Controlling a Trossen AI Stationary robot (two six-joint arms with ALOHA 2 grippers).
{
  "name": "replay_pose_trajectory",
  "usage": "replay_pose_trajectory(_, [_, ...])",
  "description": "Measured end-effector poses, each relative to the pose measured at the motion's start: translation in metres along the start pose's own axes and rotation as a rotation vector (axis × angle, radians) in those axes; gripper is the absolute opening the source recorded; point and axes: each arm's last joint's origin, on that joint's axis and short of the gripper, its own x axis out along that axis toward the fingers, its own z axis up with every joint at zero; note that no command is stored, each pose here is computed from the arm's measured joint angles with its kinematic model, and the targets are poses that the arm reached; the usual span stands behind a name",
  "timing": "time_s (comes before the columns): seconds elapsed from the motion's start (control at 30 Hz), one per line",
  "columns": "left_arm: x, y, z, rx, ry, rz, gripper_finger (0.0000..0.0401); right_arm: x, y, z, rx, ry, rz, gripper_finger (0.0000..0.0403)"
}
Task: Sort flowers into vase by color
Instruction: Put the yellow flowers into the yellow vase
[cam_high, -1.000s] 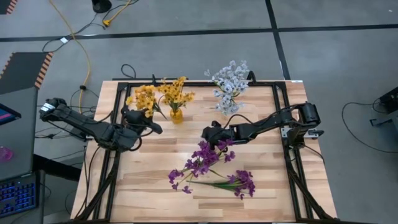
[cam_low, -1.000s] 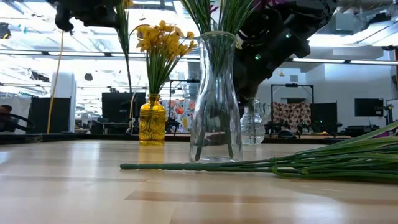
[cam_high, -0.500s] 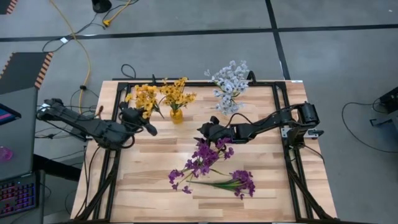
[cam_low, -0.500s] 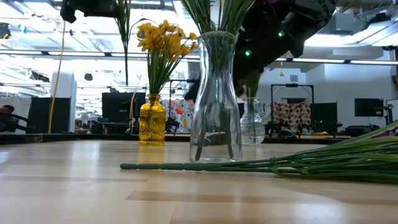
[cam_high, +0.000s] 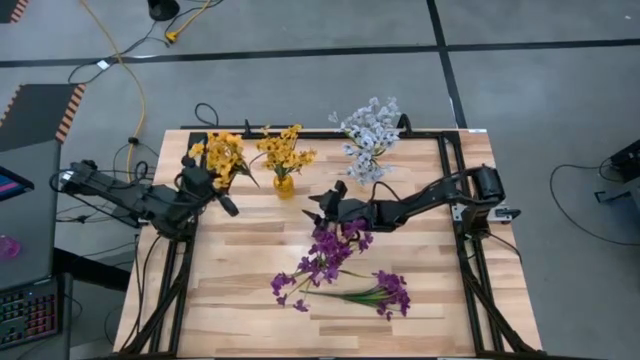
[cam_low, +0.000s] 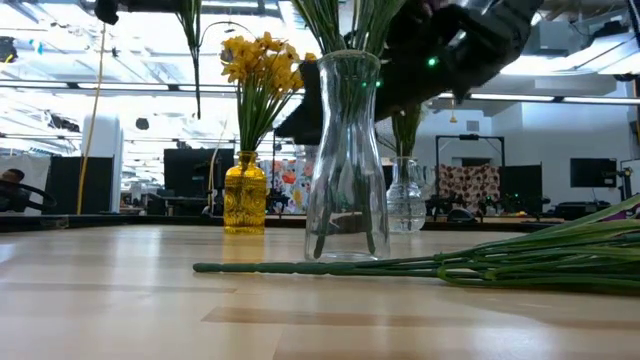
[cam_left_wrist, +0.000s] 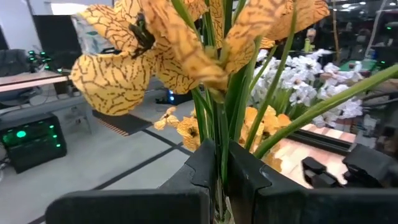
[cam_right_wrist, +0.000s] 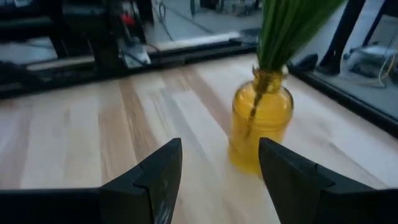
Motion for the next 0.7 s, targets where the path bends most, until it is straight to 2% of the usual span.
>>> replay_pose_trajectory(0.3, [0.0, -0.001, -0.002, 0.015, 0.01, -0.039, 0.0011, 0.027, -0.01, -0.018, 0.0, -0.137, -0.047, 0.0238])
replay_pose_trajectory(0.53, [0.0, -0.001, -0.002, 0.016, 0.011, -0.05, 0.0011, 0.049, -0.015, -0.019, 0.006, -0.168, -0.057, 0.0238])
replay_pose_trajectory(0.7, [0.0, -0.002, -0.002, 0.019, 0.014, -0.064, 0.0011, 0.064, -0.018, -0.018, -0.05, -0.17, -0.073, 0.0238])
